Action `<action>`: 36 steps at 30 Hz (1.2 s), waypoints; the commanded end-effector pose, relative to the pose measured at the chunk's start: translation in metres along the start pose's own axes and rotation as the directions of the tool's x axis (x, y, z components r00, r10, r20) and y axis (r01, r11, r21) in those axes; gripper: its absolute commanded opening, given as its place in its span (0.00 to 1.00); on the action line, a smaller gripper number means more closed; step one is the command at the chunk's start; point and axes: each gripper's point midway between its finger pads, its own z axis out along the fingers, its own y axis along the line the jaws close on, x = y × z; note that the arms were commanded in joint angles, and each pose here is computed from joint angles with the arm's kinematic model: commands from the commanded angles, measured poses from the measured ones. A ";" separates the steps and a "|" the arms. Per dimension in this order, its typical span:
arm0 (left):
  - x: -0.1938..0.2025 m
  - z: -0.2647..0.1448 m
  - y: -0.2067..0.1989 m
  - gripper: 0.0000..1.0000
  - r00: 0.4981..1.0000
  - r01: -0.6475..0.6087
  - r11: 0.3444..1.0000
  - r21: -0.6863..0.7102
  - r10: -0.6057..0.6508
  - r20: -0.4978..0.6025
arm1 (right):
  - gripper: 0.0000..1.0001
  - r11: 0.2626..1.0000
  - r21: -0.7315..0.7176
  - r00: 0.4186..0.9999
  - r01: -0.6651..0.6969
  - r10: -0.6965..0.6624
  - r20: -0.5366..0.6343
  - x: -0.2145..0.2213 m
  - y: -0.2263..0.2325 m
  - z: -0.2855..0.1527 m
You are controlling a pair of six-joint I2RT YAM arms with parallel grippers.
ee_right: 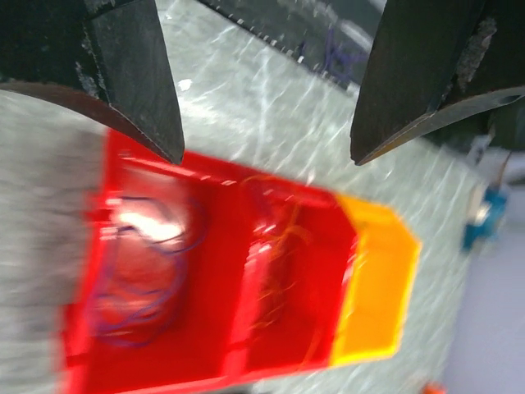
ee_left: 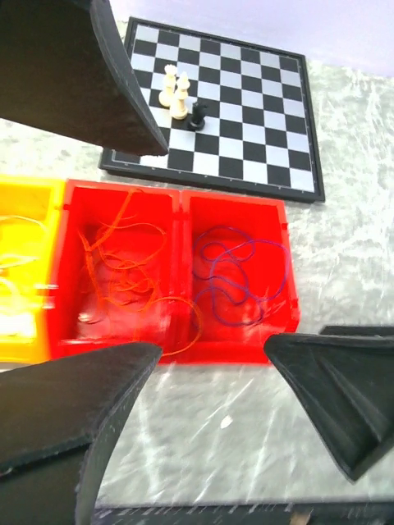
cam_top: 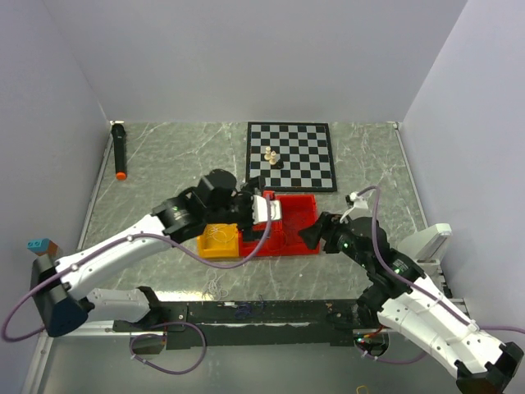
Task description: Untangle the cables
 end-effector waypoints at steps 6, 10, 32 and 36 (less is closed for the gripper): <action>0.054 -0.085 -0.056 0.97 0.985 0.072 0.951 0.300 -0.020 -0.173 | 0.93 0.927 -0.367 0.919 0.080 -0.212 -0.334 0.111 0.057 -0.014; 0.096 -0.102 -0.070 0.97 0.967 0.081 0.943 0.324 0.004 -0.254 | 0.94 0.896 -0.428 0.842 0.121 -0.320 -0.433 0.150 0.074 -0.018; 0.168 -0.106 -0.118 0.97 0.957 -0.069 0.918 0.390 0.171 -0.235 | 0.53 0.875 -0.410 0.631 0.256 -0.473 -0.615 0.223 0.100 0.017; 0.173 -0.100 -0.117 0.96 0.953 -0.083 0.907 0.414 0.193 -0.232 | 0.41 0.878 -0.394 0.609 0.272 -0.474 -0.636 0.227 0.091 0.015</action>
